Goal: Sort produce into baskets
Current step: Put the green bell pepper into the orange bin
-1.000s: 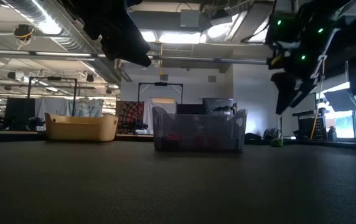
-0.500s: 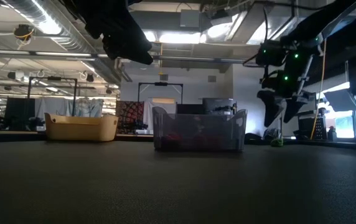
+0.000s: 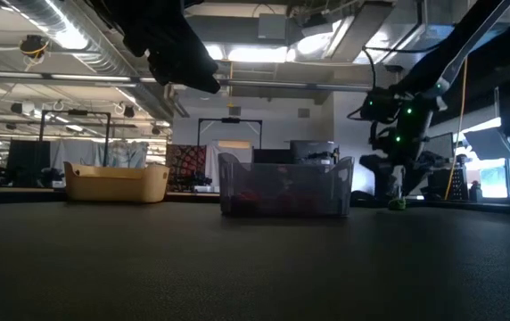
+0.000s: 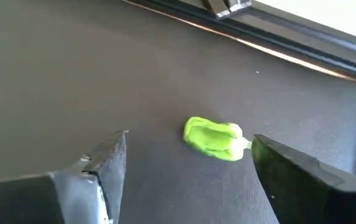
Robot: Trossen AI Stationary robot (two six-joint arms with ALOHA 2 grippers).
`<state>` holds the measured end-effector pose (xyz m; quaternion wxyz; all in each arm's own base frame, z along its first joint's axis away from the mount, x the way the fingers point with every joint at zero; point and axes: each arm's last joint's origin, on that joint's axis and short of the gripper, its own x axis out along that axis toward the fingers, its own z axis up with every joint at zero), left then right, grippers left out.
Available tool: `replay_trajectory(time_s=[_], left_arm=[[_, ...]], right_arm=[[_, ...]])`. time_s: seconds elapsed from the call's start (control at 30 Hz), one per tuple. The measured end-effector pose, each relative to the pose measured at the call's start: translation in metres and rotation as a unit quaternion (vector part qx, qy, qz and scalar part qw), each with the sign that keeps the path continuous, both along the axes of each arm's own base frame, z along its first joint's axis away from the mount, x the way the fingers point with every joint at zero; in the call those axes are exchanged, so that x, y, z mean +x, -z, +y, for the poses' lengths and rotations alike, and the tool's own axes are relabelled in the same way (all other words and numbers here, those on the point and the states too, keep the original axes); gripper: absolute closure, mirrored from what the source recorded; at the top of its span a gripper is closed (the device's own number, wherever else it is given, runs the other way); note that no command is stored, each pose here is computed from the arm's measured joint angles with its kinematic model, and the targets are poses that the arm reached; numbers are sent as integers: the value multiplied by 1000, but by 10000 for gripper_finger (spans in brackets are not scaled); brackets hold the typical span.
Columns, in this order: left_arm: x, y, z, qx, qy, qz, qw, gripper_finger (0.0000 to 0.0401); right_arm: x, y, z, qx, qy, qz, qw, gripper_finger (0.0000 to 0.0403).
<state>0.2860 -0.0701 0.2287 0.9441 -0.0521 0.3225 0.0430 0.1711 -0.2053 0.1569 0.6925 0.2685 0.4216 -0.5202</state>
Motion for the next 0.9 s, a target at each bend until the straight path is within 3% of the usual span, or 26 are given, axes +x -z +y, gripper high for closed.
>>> replay_trajectory(time_s=[0.37,0.9], left_arm=[[0,0,2,5,1,0,1000,193],[0,0,2,6,1,0,1000,193]], right_arm=[[5,9,-12,-32,45,-19,998,165],[5,20,-11,15,42,24,999,288]])
